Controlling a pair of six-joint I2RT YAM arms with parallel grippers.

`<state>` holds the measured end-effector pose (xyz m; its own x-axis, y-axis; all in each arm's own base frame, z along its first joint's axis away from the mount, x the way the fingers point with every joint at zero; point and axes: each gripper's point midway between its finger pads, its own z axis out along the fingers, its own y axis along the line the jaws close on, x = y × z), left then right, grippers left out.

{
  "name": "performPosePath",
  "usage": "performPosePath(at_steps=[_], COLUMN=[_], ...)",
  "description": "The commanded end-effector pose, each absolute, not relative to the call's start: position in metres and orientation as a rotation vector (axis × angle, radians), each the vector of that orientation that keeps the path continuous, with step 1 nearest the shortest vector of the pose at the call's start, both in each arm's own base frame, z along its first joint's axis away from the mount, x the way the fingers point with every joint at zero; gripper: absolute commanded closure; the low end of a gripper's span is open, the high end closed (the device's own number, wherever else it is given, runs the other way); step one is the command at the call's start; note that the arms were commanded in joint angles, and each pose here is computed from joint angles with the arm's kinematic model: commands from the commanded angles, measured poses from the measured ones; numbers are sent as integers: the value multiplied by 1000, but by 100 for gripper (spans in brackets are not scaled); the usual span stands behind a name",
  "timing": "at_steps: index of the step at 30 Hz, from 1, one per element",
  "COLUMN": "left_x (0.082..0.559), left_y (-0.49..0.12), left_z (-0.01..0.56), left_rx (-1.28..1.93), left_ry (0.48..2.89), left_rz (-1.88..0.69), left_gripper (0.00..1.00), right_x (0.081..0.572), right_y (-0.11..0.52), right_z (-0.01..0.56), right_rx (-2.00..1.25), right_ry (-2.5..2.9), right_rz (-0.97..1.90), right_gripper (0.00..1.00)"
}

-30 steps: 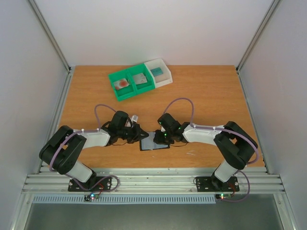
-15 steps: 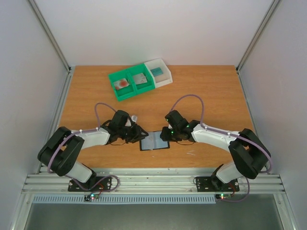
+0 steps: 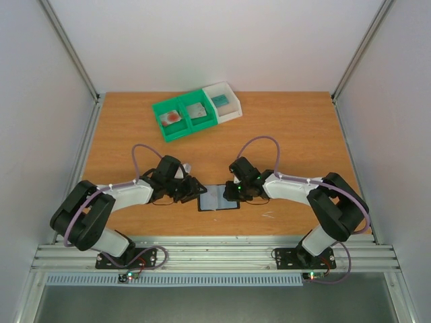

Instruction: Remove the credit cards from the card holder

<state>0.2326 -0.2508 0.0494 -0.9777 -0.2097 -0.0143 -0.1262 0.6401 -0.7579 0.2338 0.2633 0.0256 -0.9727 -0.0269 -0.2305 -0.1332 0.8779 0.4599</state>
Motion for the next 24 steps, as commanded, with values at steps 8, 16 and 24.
performPosePath(at_steps=[8, 16, 24], left_x=[235, 234, 233], left_y=[-256, -254, -253], left_z=[55, 56, 52], left_rx=[-271, -316, -337], left_ry=[2707, 2678, 2668], left_rz=[-1342, -1398, -1411], left_gripper=[55, 55, 54], right_x=[226, 227, 233], right_y=[278, 300, 299], right_z=[47, 47, 30], right_rx=[-168, -205, -191], right_ry=[2814, 2817, 2859], right_rz=[772, 794, 714], right_gripper=[76, 75, 75])
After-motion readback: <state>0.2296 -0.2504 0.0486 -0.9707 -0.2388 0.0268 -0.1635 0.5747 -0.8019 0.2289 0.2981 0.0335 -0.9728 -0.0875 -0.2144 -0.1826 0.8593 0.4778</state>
